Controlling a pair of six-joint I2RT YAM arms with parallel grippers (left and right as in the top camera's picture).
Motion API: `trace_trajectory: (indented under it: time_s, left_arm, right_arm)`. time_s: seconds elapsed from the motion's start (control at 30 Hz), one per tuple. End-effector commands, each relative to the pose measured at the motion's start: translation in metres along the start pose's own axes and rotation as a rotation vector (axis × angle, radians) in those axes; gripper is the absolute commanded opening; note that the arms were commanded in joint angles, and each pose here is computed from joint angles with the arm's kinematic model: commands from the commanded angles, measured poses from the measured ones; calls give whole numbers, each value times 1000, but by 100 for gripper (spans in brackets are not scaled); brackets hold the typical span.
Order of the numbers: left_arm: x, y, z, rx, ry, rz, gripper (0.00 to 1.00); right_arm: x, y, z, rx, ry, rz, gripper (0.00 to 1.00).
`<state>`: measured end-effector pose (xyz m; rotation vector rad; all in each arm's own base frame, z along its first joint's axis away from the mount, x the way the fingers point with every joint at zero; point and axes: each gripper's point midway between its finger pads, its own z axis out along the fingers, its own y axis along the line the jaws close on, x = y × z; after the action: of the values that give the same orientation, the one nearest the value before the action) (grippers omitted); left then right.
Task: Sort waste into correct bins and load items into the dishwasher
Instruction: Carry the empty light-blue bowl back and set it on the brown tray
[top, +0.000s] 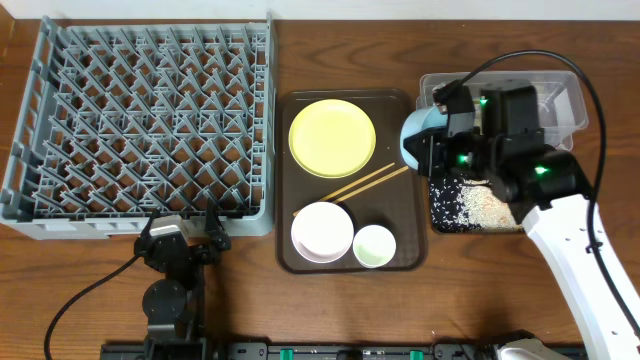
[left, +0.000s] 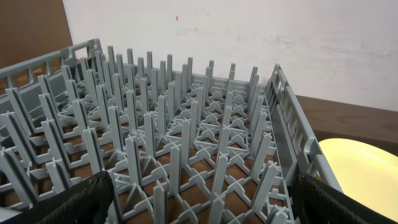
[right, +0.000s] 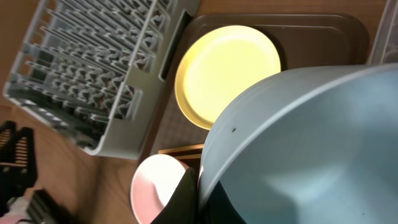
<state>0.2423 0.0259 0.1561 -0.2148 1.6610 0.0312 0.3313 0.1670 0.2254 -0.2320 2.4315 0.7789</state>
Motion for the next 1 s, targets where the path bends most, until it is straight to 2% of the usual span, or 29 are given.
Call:
trace_trajectory:
  time_s: [0.0,0.2,0.37,0.63,0.97]
  left_arm:
    - [18,4,2,-17,44,1,92]
    - [18,4,2,-17,44,1,92]
    - [18,4,2,-17,44,1,92]
    - [18,4,2,-17,44,1,93]
    - [18,4,2,-17,44,1,92]
  right_arm:
    - [-1,-2,9,62,4,-5,1]
    - [8,2,32,53,68,1,1]
    - [-3,14,43,51,87,-20,1]
    - [-22,4,41,214,183,-49,1]
    - [3,14,70,220,361,-110,1]
